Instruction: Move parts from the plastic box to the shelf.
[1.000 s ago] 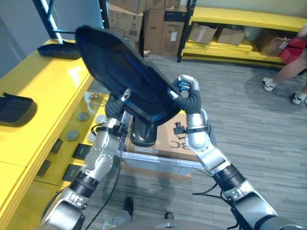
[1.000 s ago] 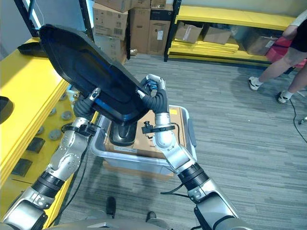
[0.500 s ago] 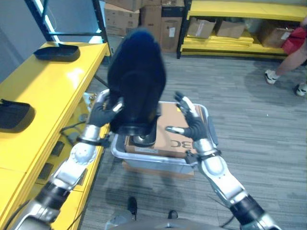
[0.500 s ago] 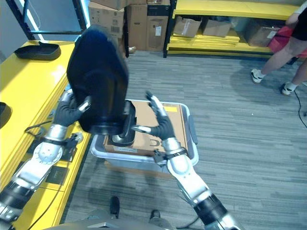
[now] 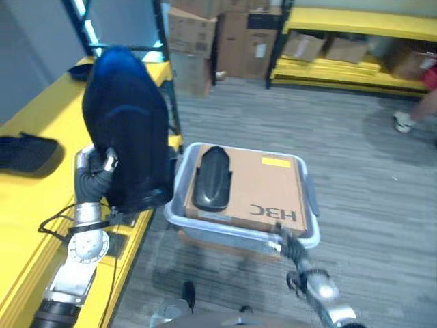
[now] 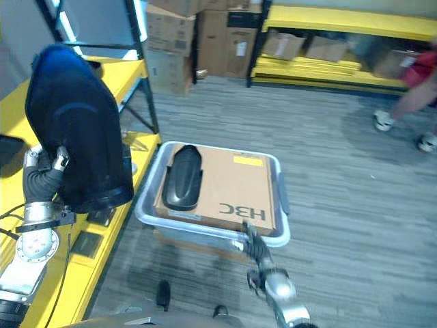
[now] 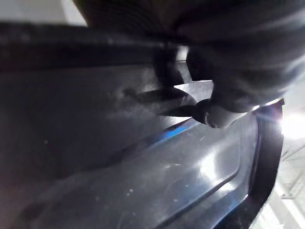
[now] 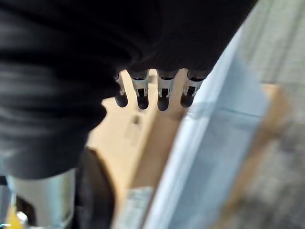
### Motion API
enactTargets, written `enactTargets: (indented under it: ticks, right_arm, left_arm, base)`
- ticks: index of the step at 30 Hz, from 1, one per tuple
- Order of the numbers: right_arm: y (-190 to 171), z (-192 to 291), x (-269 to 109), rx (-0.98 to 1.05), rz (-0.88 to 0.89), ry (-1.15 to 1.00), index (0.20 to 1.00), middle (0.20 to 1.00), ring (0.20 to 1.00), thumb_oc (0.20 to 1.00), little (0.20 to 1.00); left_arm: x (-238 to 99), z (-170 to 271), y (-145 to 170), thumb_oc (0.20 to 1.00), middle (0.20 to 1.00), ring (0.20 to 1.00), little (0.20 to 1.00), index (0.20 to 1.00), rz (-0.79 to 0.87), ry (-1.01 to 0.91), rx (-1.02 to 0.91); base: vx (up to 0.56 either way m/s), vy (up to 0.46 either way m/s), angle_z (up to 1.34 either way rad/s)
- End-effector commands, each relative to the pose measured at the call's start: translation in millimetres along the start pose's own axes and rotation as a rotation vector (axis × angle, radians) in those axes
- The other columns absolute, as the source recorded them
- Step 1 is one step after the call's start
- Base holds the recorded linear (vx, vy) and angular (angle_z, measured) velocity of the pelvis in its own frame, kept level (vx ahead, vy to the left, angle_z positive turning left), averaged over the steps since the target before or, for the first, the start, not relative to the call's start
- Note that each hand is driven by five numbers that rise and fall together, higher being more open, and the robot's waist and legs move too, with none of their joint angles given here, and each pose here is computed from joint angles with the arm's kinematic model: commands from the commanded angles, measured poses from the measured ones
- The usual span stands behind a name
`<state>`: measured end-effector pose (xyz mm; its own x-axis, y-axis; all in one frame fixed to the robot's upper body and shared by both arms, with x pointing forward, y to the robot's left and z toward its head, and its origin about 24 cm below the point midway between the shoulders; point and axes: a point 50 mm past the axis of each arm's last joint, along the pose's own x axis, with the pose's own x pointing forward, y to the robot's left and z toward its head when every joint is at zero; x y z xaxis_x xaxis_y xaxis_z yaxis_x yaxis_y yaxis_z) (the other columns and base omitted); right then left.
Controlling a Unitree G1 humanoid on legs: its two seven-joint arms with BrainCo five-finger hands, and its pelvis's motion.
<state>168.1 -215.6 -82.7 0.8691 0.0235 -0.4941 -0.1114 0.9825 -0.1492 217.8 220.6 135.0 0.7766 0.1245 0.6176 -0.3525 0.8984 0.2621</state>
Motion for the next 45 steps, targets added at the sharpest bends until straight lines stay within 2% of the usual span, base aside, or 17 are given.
enactTargets:
  ticks: [1, 7, 8, 9, 11, 13, 17, 19, 26, 33, 37, 45]
  right_arm:
    - [10.5, 32.1, 19.3, -0.027, 0.048, -0.117, 1.000, 1.000, 1.000, 1.000, 1.000]
    - [2.7, -34.2, 8.9, 0.023, -0.090, 0.216, 1.000, 1.000, 1.000, 1.000, 1.000]
    - [1.8, -44.7, 4.3, 0.049, -0.103, 0.281, 1.000, 1.000, 1.000, 1.000, 1.000]
    - [0.5, -74.8, -12.4, 0.157, -0.130, 0.447, 1.000, 1.000, 1.000, 1.000, 1.000]
    - [0.4, -86.4, -19.8, 0.201, -0.134, 0.511, 1.000, 1.000, 1.000, 1.000, 1.000]
    - [-0.9, -100.5, -28.4, 0.225, -0.128, 0.614, 1.000, 1.000, 1.000, 1.000, 1.000]
    - [-2.8, -110.4, -33.7, 0.148, 0.017, 0.800, 1.000, 1.000, 1.000, 1.000, 1.000]
    - [-7.5, -114.3, -38.6, 0.191, 0.013, 0.850, 1.000, 1.000, 1.000, 1.000, 1.000]
    - [-15.2, -119.2, -45.6, 0.244, -0.029, 0.886, 1.000, 1.000, 1.000, 1.000, 1.000]
    - [8.4, -124.5, -47.9, 0.250, 0.033, 0.925, 1.000, 1.000, 1.000, 1.000, 1.000]
    - [10.6, -120.5, -42.9, 0.244, 0.069, 0.928, 1.000, 1.000, 1.000, 1.000, 1.000]
    - [4.2, -120.9, -45.0, 0.196, 0.079, 0.965, 1.000, 1.000, 1.000, 1.000, 1.000]
  left_arm:
    - [29.5, 30.6, 21.5, 0.200, 0.200, 0.200, 0.200, 0.200, 0.083, -0.223, -0.052]
    - [18.8, 37.4, 34.9, 0.200, 0.200, 0.200, 0.200, 0.200, 0.069, -0.211, -0.127]
    - [18.1, 36.6, 34.9, 0.200, 0.200, 0.200, 0.200, 0.200, 0.056, -0.209, -0.141]
    - [17.2, 32.7, 32.7, 0.200, 0.200, 0.200, 0.200, 0.200, 0.022, -0.202, -0.169]
    - [17.8, 31.2, 29.9, 0.200, 0.200, 0.200, 0.200, 0.200, 0.010, -0.201, -0.162]
    - [22.2, 28.8, 22.1, 0.200, 0.200, 0.200, 0.200, 0.200, -0.003, -0.203, -0.139]
    - [39.1, 28.7, 11.5, 0.200, 0.200, 0.200, 0.200, 0.200, 0.008, -0.194, 0.017]
    - [49.9, 36.0, 11.1, 0.200, 0.200, 0.200, 0.200, 0.200, -0.023, -0.214, -0.028]
    - [58.9, 47.5, 1.3, 0.200, 0.200, 0.200, 0.200, 0.200, -0.081, -0.241, -0.057]
    - [67.1, 48.2, -29.6, 0.200, 0.200, 0.200, 0.200, 0.200, -0.112, -0.232, -0.168]
    - [61.5, 42.2, -32.9, 0.200, 0.200, 0.200, 0.200, 0.200, -0.099, -0.159, -0.197]
    - [48.6, 9.6, -33.3, 0.200, 0.200, 0.200, 0.200, 0.200, -0.104, 0.096, -0.254]
  base:
    - [-0.04, -0.092, 0.47]
    - [-0.04, -0.082, 0.72]
    - [-0.15, 0.007, 1.40]
    - [-0.10, 0.016, 1.37]
    - [-0.16, 0.061, 1.40]
    - [-0.17, 0.090, 1.64]
    - [-0.15, 0.163, 1.05]
    - [-0.16, 0.350, 0.43]
    - [0.02, 0.283, 0.52]
    - [0.09, -0.084, 1.29]
    - [0.12, -0.245, 1.40]
    - [0.11, -0.165, 0.35]
